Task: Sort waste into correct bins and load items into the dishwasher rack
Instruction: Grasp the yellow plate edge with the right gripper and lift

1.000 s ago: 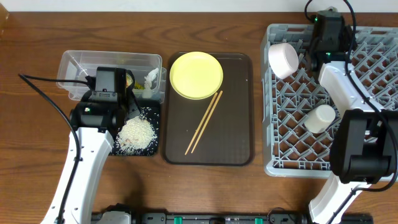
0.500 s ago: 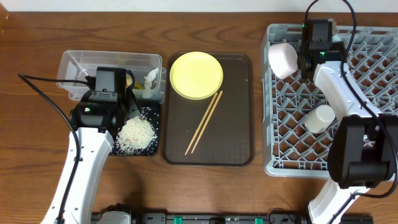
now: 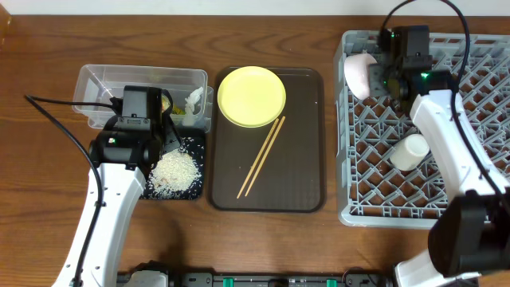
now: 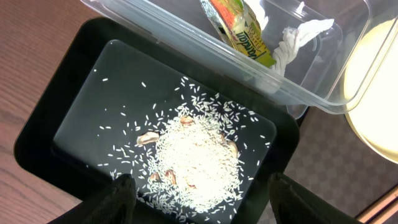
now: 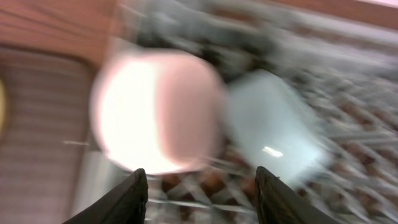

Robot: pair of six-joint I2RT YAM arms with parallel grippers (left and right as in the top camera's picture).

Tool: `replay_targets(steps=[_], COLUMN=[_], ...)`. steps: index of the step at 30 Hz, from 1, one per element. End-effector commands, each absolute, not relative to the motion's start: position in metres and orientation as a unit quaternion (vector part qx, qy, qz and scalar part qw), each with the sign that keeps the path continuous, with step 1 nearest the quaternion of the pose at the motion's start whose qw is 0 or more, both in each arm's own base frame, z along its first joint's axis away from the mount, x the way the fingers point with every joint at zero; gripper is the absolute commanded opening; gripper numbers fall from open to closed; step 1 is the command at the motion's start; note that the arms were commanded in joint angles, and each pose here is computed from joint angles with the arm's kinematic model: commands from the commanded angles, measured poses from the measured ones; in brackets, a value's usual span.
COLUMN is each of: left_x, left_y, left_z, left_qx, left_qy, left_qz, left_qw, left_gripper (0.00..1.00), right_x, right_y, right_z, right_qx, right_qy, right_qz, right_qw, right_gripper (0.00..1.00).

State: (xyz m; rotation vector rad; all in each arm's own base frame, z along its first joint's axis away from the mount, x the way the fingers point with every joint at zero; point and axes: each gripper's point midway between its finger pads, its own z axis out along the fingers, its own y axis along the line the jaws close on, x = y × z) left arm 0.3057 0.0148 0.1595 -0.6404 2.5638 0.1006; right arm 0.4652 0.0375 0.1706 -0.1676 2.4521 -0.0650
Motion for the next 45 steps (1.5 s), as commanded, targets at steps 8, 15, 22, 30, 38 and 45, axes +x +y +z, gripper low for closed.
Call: replay_targets(steps=[8, 15, 22, 30, 38, 45], left_x=[0.307, 0.306, 0.306, 0.306, 0.306, 0.306], left_y=[0.017, 0.017, 0.017, 0.017, 0.017, 0.017], left_z=[0.163, 0.161, 0.161, 0.161, 0.161, 0.161], left_qx=[-0.238, -0.238, -0.238, -0.238, -0.238, -0.238], left_qy=[0.938, 0.938, 0.938, 0.938, 0.938, 0.938], left_qz=[0.038, 0.039, 0.039, 0.039, 0.039, 0.039], left_qw=[0.25, 0.248, 0.248, 0.248, 0.248, 0.248], left_gripper=[0.71, 0.71, 0.71, 0.71, 0.71, 0.71], right_x=[0.446, 0.458, 0.465, 0.469, 0.474, 0.493], right_y=[0.187, 0.211, 0.236, 0.23, 0.232, 0.236], right_z=[0.169, 0.125, 0.077, 0.022, 0.004, 0.031], right_qx=[-0.184, -0.132, -0.127, -0.055, -0.033, -0.026], right_qy=[0.911, 0.931, 0.937, 0.955, 0.956, 0.939], right_qz=[0.16, 0.111, 0.109, 0.084, 0.09, 0.109], right_qw=[0.332, 0.323, 0.308, 0.279, 0.279, 0.324], right_gripper=[0.57, 0.55, 0.52, 0.44, 0.2, 0.01])
